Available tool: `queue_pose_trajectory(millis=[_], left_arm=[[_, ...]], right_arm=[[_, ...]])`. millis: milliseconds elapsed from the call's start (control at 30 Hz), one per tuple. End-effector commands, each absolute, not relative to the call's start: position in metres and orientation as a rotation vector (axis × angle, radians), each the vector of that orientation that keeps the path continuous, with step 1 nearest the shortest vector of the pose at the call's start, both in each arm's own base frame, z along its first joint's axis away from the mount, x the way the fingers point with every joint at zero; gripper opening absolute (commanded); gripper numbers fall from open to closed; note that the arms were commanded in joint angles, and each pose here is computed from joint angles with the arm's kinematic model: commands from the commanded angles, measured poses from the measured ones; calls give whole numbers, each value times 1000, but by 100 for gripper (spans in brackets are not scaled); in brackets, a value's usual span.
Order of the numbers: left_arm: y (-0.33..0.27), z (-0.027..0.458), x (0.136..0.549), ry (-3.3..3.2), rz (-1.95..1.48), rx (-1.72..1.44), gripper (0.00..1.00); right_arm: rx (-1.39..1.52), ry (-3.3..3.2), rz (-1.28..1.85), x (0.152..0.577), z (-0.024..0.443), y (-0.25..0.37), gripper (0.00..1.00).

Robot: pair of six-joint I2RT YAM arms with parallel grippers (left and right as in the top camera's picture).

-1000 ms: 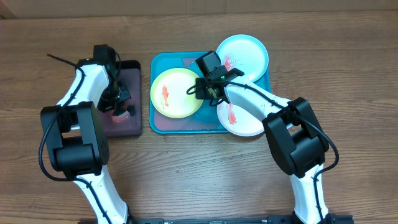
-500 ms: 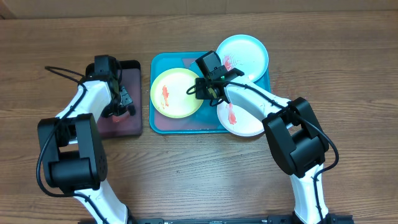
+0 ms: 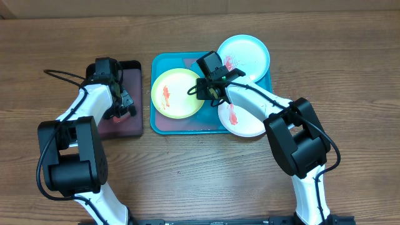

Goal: Clean dirty plates on tray and stack at the side
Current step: 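Lift the sponge with the left gripper while right grips plate rim, then scrub the yellow plate surface with the sponge in the left gripper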

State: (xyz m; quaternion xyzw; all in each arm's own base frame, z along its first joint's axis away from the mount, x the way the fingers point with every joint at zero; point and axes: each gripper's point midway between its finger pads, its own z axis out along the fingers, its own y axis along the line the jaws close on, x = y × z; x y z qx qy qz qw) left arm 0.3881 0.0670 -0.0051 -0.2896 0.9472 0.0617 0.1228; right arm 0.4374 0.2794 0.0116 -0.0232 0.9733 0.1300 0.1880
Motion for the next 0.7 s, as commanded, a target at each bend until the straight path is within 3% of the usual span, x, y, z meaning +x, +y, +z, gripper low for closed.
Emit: queue_pose_trajectory(millis=[0, 333, 667], left_arm=[[41, -84, 306, 3059, 152, -975, 4], [36, -70, 319, 3070, 86, -930, 4], [56, 67, 417, 2905, 123, -647, 4]], right_arm=[[-78, 2768, 329, 434, -2, 277, 4], [-80, 2770, 334, 433, -2, 277, 4], [-92, 2786, 404, 430, -1, 284, 4]])
